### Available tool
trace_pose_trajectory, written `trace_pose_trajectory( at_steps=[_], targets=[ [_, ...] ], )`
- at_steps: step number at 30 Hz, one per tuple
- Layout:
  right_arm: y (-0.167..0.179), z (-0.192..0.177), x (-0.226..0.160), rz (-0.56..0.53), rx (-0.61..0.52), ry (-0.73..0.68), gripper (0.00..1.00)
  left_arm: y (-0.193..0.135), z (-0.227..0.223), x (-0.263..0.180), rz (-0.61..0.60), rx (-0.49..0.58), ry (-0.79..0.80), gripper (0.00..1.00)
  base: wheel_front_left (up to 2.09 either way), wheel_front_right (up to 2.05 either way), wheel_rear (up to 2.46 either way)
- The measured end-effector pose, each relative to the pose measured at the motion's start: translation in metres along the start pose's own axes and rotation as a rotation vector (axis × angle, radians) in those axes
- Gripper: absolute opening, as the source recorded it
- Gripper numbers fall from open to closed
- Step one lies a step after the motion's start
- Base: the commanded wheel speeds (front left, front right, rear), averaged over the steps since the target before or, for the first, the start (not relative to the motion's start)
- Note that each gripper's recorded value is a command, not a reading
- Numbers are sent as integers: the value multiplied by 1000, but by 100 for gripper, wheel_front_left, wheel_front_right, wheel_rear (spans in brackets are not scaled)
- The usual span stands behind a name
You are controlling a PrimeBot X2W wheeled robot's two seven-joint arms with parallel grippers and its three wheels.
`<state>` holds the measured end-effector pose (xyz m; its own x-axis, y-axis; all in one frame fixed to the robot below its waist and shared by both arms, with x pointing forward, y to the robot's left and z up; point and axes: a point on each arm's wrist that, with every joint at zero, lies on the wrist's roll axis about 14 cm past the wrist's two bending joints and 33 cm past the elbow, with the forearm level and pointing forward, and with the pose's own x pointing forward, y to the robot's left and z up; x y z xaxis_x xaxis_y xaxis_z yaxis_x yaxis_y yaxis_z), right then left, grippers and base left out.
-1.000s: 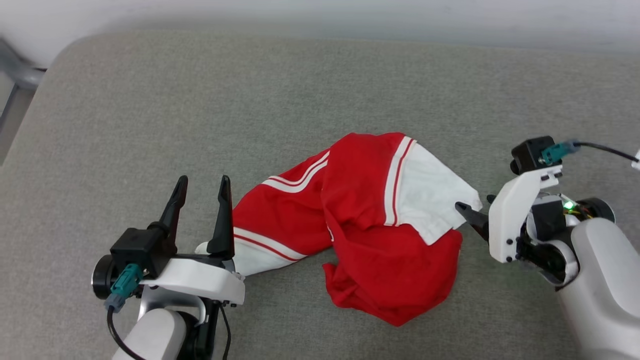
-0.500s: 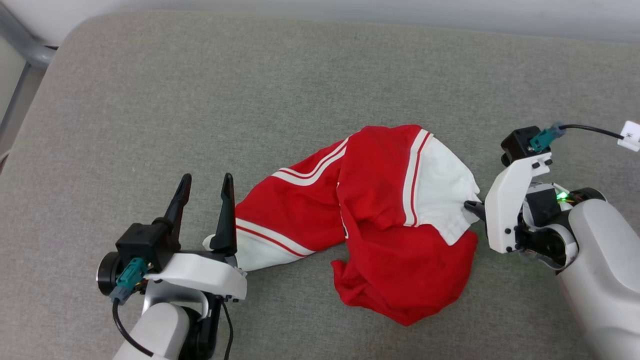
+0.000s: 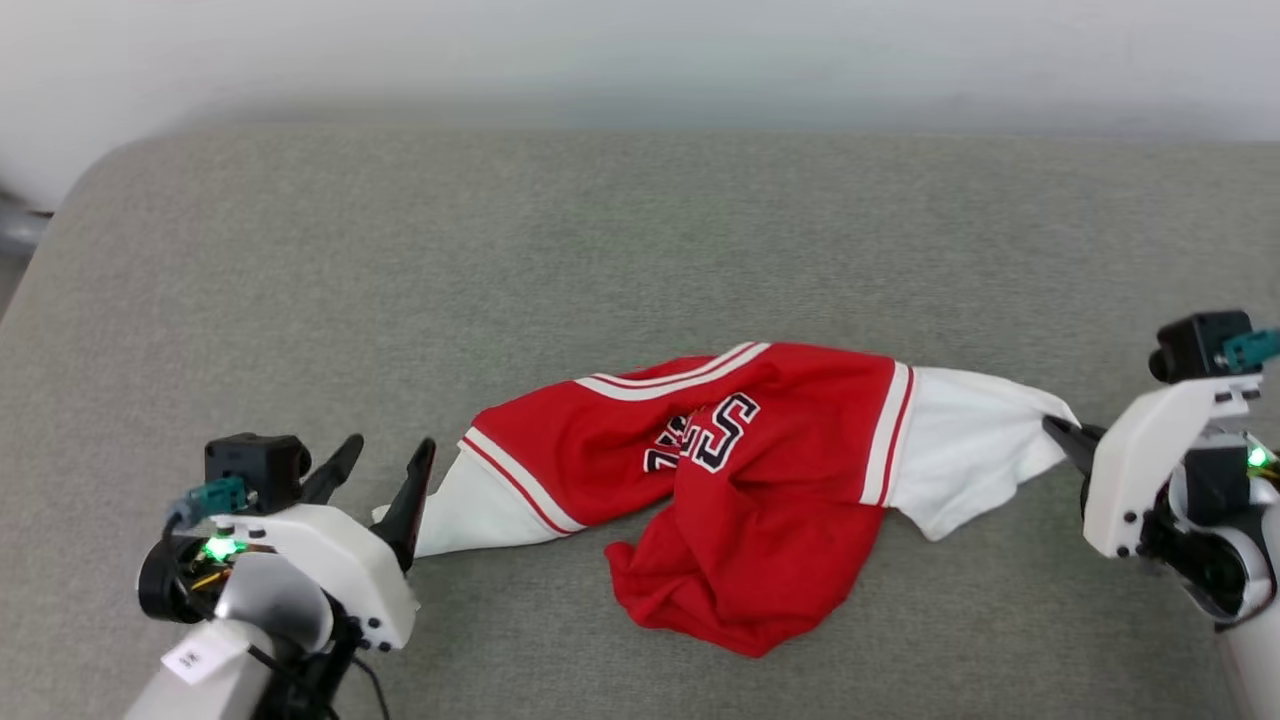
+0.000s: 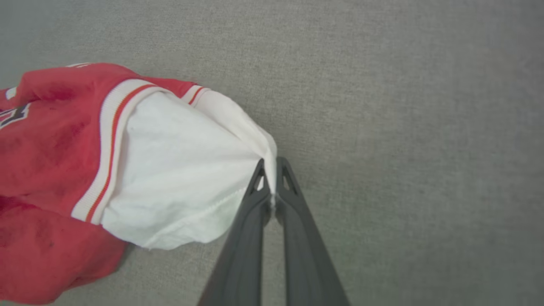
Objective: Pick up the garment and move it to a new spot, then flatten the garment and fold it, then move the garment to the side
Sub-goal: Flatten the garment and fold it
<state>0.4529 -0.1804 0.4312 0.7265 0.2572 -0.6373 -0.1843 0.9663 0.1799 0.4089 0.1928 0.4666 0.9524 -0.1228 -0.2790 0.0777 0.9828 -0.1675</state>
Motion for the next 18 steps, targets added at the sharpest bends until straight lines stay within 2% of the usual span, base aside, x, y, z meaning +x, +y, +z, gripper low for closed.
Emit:
trace_pose_trajectory(
  at_steps=[8,12,18],
  targets=[
    [-9,-16,-36,-43,54,-37,0,0,-35,0,-115,62,375,100,0,0,0],
    [-10,-20,-37,-54,91,-48,0,-12,-60,11,-181,88,551,100,0,0,0],
    [-14,-30,-32,-62,125,-29,0,-8,-97,18,-183,122,733,100,0,0,0]
  ],
)
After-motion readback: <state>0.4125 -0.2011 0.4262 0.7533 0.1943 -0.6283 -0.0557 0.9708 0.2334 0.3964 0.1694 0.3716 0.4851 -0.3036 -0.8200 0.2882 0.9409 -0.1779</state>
